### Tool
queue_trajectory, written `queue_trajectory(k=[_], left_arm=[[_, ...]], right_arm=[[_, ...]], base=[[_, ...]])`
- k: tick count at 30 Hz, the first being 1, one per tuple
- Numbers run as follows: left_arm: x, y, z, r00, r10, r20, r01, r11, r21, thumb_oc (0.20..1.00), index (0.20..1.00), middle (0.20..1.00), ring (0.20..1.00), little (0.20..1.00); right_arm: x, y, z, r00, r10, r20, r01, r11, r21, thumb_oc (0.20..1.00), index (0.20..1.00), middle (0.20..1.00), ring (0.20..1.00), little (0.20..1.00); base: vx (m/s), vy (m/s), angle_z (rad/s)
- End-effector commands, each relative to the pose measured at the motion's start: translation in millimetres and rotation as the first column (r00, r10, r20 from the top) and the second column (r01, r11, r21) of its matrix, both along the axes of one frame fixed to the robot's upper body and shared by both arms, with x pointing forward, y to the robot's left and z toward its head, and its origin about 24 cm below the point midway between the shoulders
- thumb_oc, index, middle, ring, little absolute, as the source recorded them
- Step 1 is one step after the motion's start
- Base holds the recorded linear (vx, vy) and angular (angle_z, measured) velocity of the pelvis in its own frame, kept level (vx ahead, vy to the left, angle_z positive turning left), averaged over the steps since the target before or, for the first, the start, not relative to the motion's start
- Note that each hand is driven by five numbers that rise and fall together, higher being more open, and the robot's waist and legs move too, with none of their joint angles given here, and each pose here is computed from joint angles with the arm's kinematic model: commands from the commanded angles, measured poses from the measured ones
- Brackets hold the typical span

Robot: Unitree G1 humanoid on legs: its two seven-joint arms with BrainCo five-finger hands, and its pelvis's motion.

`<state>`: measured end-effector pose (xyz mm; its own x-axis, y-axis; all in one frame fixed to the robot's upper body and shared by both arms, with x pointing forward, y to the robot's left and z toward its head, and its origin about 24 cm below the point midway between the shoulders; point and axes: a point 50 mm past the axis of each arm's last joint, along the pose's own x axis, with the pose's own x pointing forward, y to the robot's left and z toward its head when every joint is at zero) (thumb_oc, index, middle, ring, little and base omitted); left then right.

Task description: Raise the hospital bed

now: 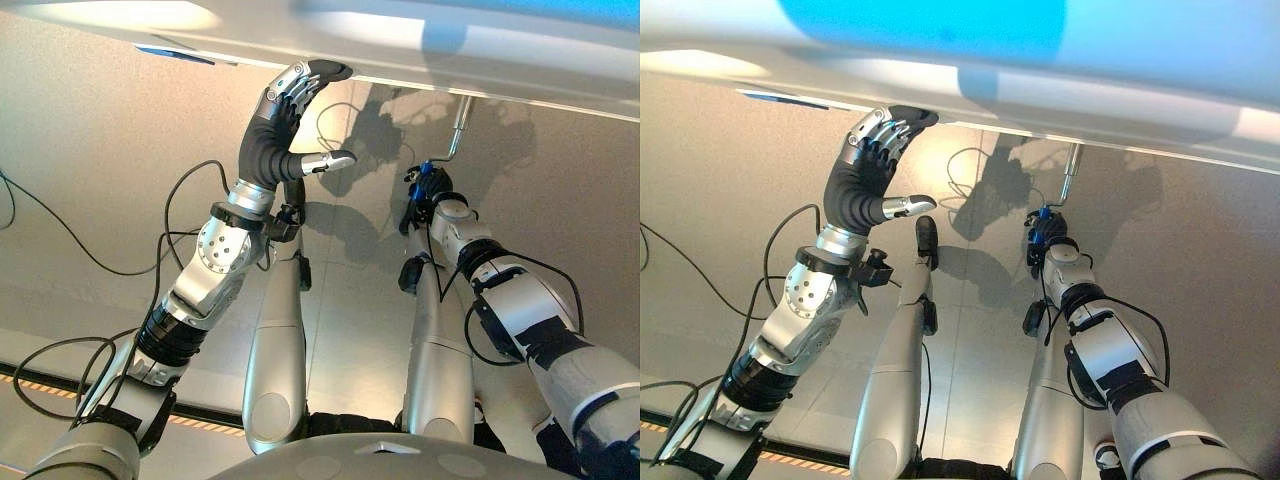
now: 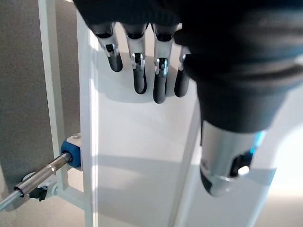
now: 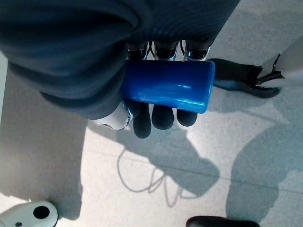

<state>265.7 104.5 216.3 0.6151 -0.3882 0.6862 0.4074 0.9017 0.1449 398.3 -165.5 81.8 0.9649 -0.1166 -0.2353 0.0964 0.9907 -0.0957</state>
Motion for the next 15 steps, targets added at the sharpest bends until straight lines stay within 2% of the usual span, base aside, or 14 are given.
queue_trajectory(k=[1, 4, 5, 7, 8, 10, 15], left_arm=[[-38, 1, 31, 0.976, -0.100, 0.193, 0.123, 0.986, -0.115, 1.000, 1.000, 1.000, 1.000, 1.000], [-38, 1, 32, 0.975, -0.106, 0.193, 0.132, 0.983, -0.130, 1.000, 1.000, 1.000, 1.000, 1.000], [-38, 1, 32, 0.976, -0.105, 0.193, 0.132, 0.983, -0.130, 1.000, 1.000, 1.000, 1.000, 1.000], [-38, 2, 30, 0.978, -0.111, 0.179, 0.137, 0.981, -0.140, 1.000, 1.000, 1.000, 1.000, 1.000], [-38, 2, 30, 0.978, -0.111, 0.179, 0.137, 0.981, -0.140, 1.000, 1.000, 1.000, 1.000, 1.000], [-37, 5, 27, 0.982, -0.105, 0.160, 0.128, 0.981, -0.146, 1.000, 1.000, 1.000, 1.000, 1.000], [-38, 9, 25, 0.983, -0.086, 0.159, 0.107, 0.985, -0.132, 1.000, 1.000, 1.000, 1.000, 1.000]], right_arm=[[8, 49, 34, 0.962, 0.227, 0.153, -0.202, 0.966, -0.161, 0.200, 0.200, 0.200, 0.200, 0.200], [4, 79, 40, 0.925, 0.330, 0.186, -0.296, 0.936, -0.189, 0.200, 0.200, 0.200, 0.200, 0.200], [4, 79, 40, 0.925, 0.330, 0.186, -0.296, 0.936, -0.189, 0.200, 0.200, 0.200, 0.200, 0.200], [-5, 114, 51, 0.853, 0.463, 0.242, -0.414, 0.882, -0.227, 0.200, 0.200, 0.200, 0.200, 0.200], [-5, 114, 51, 0.853, 0.463, 0.242, -0.414, 0.882, -0.227, 0.200, 0.200, 0.200, 0.200, 0.200], [-21, 145, 68, 0.748, 0.577, 0.330, -0.533, 0.817, -0.221, 0.200, 0.200, 0.200, 0.200, 0.200], [-45, 164, 105, 0.590, 0.621, 0.516, -0.653, 0.743, -0.147, 0.200, 0.200, 0.200, 0.200, 0.200]], base=[[0.00, 0.000, 0.00], [0.00, 0.000, 0.00], [0.00, 0.000, 0.00], [0.00, 0.003, 0.02], [0.00, 0.002, 0.06], [0.01, 0.000, 0.05], [0.00, 0.003, -0.01]])
